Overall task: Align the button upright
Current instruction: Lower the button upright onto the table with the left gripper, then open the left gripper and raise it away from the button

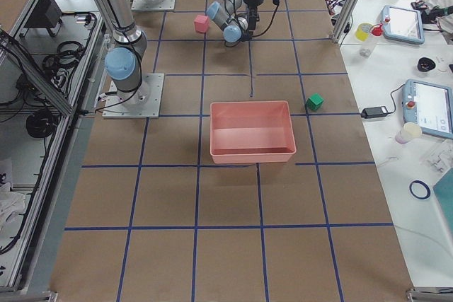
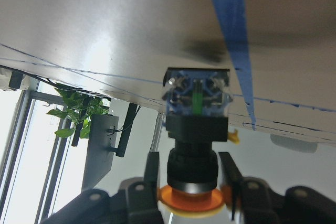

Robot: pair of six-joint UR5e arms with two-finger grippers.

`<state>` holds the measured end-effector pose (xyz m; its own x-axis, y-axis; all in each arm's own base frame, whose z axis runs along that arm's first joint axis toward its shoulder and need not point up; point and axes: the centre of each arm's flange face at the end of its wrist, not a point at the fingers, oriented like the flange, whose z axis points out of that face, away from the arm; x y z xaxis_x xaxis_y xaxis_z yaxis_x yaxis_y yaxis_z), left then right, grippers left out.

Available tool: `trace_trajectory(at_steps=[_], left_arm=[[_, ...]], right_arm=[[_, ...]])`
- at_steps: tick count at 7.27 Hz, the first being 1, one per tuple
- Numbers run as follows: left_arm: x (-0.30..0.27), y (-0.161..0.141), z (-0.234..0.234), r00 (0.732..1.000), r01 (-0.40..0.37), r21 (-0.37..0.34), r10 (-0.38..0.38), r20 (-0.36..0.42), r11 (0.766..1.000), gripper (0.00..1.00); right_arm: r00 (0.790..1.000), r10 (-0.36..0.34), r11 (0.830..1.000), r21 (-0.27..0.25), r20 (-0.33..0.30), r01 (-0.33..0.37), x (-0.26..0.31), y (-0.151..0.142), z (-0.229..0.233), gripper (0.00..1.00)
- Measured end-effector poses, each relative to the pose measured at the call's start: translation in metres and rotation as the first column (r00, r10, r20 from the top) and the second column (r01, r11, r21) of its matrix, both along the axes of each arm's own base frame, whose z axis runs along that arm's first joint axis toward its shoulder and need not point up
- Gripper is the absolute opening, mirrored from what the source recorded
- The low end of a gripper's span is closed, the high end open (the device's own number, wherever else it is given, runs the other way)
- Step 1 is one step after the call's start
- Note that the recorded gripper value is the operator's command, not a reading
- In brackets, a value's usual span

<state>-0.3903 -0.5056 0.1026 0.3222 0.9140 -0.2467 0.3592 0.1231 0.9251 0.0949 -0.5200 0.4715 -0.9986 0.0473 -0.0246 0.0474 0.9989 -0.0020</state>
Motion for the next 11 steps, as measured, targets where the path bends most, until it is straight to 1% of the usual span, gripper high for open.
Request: trace_trajectory(at_steps=[1,3,5,6,8,9,10,11], left_arm=[[0.0,0.0,-0.001,1.0,0.0,0.001,0.0,0.0,1.0,0.87],[-0.001,-0.002,0.002,1.0,0.0,-0.005,0.0,-0.004,1.0,0.92],[-0.006,-0.008,0.017,0.999,-0.01,-0.021,0.009,-0.04,1.0,0.92],[-0.008,-0.009,0.037,0.997,-0.017,-0.032,0.015,-0.071,0.999,0.92],[0.005,-0.012,0.091,0.987,-0.053,-0.024,0.049,-0.152,0.998,0.92],[0.025,-0.02,0.12,0.977,-0.091,-0.025,0.085,-0.197,0.996,0.92],[0.055,-0.035,0.148,0.954,-0.155,-0.019,0.144,-0.263,0.988,0.92],[0.09,-0.051,0.177,0.907,-0.234,-0.016,0.212,-0.365,0.972,0.92]], right_arm=[[1.0,0.001,1.0,0.001,0.0,-0.001,0.0,0.0,0.0,1.0],[1.0,0.001,1.0,0.001,0.0,-0.001,0.001,0.0,0.0,1.0],[1.0,0.001,1.0,0.001,0.0,-0.001,0.001,0.0,0.0,1.0],[1.0,0.001,1.0,0.0,0.0,-0.001,0.001,0.0,0.0,1.0],[1.0,0.003,1.0,0.001,0.001,-0.003,0.001,0.0,-0.001,1.0],[1.0,0.003,1.0,0.003,0.001,-0.003,0.001,0.0,-0.001,1.0],[1.0,0.003,1.0,0.006,-0.002,-0.003,0.001,0.0,-0.001,1.0],[1.0,0.007,1.0,0.011,-0.008,-0.007,0.0,0.0,-0.002,1.0]])
